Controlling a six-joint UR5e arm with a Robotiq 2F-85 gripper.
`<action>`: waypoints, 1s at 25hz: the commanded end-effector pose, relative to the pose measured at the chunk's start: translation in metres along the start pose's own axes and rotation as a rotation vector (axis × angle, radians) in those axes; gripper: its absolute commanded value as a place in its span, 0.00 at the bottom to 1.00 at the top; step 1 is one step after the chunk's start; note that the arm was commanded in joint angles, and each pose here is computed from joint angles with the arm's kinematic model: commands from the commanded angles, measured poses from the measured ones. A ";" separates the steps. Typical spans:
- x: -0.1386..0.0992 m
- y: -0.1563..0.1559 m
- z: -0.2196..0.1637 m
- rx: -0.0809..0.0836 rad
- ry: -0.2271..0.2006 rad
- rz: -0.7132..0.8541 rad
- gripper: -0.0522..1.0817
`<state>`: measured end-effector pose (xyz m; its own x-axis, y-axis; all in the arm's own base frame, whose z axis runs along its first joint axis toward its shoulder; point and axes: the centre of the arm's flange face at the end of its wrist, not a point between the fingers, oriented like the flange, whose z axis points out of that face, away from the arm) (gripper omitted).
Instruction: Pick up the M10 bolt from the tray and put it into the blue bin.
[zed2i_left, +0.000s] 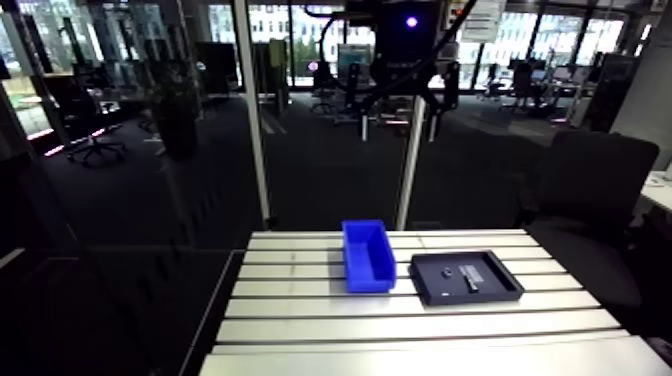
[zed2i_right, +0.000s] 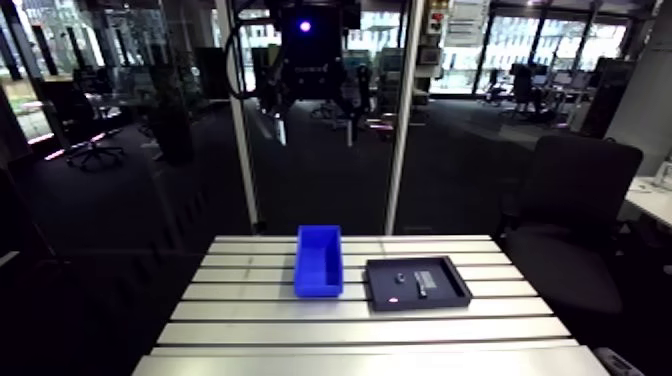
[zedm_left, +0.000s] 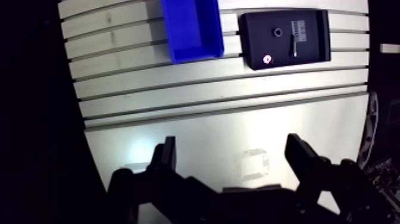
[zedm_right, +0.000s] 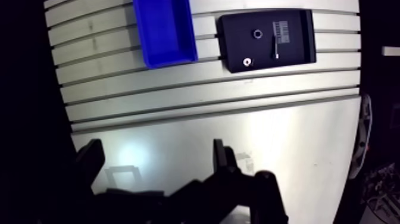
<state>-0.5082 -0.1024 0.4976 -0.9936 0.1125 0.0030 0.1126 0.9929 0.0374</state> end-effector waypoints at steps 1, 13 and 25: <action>0.002 0.001 -0.007 -0.001 0.009 0.002 0.05; 0.002 0.001 -0.007 -0.001 0.009 0.002 0.05; 0.002 0.001 -0.009 -0.003 0.011 0.002 0.05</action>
<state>-0.5105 -0.1011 0.5062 -0.9933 0.1145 0.0141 0.1150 0.9926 0.0383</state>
